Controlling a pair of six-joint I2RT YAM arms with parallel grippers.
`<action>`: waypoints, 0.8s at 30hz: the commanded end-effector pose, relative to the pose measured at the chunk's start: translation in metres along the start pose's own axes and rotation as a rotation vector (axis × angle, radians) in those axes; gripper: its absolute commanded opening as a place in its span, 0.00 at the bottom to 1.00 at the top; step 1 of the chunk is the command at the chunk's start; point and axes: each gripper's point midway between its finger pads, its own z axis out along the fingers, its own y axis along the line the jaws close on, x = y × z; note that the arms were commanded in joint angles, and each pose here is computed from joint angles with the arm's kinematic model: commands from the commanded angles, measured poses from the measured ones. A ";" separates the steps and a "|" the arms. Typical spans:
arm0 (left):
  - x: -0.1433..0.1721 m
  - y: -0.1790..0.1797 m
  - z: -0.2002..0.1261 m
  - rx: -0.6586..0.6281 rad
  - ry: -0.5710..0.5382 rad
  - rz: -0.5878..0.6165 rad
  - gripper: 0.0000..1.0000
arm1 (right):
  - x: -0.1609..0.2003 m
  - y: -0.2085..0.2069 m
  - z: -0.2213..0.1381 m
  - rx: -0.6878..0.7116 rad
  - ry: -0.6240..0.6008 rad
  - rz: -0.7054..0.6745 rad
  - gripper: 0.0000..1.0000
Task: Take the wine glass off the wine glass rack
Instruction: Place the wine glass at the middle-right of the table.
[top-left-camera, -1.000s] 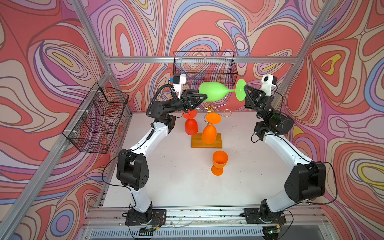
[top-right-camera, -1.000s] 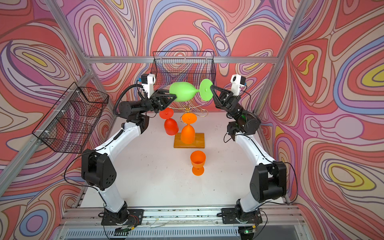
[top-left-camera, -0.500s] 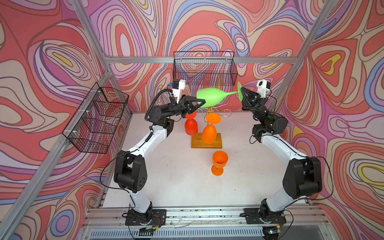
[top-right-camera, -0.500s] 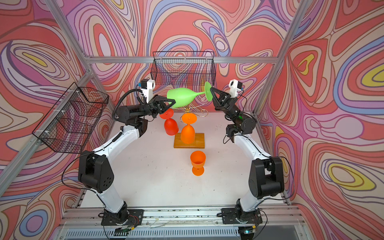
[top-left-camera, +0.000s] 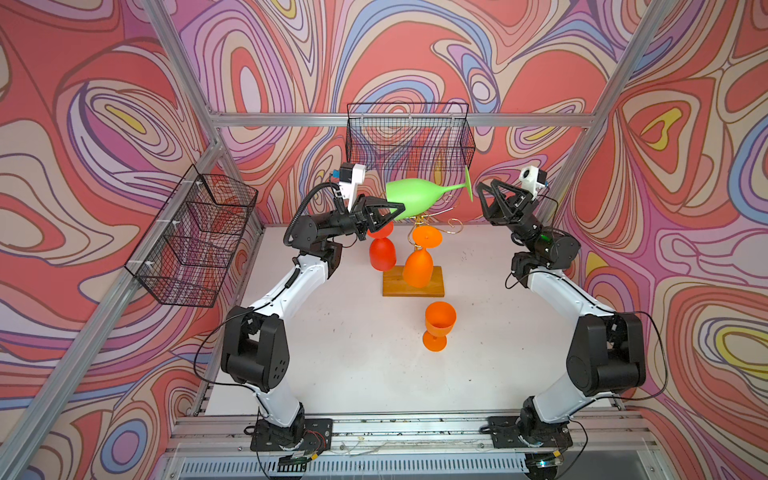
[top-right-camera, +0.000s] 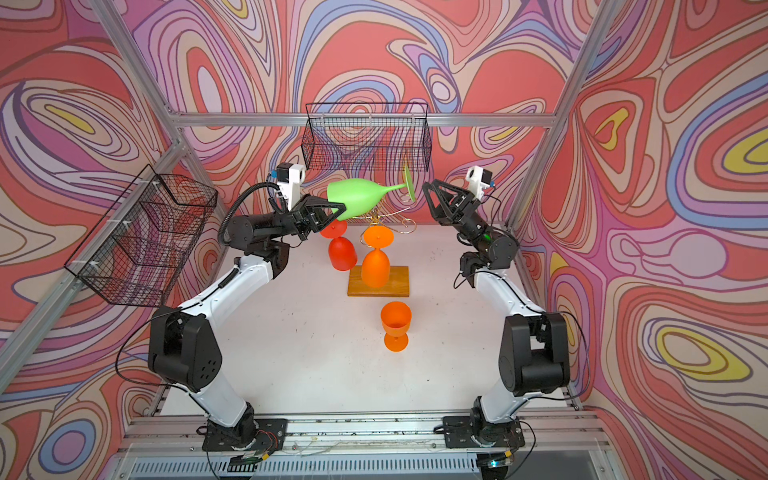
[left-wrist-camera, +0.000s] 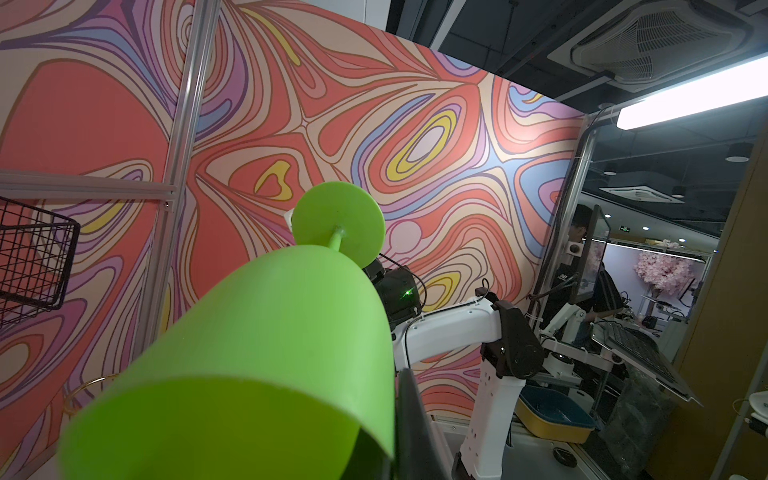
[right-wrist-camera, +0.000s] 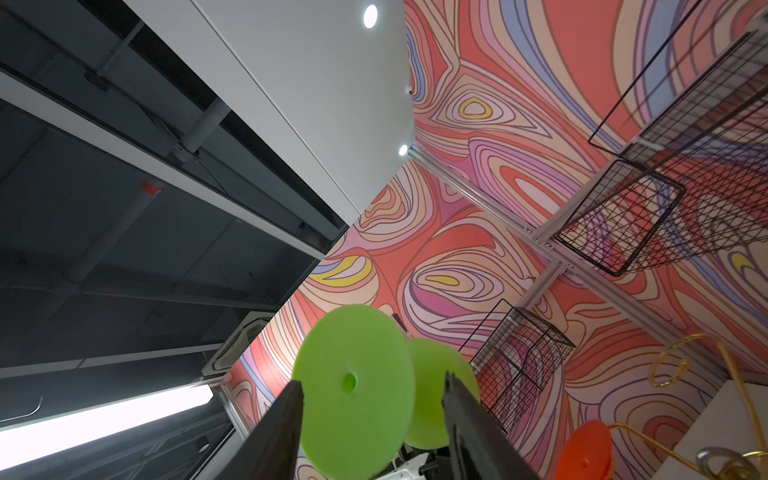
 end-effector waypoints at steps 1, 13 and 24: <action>-0.011 -0.030 0.001 0.041 0.028 0.070 0.00 | 0.003 0.018 -0.001 0.023 0.023 -0.085 0.58; 0.008 -0.045 0.003 -0.173 0.220 0.151 0.00 | -0.013 0.017 -0.035 0.642 -0.044 -0.517 0.58; 0.057 -0.066 0.025 -0.262 0.484 0.210 0.00 | -0.042 0.012 -0.110 1.085 -0.263 -0.643 0.58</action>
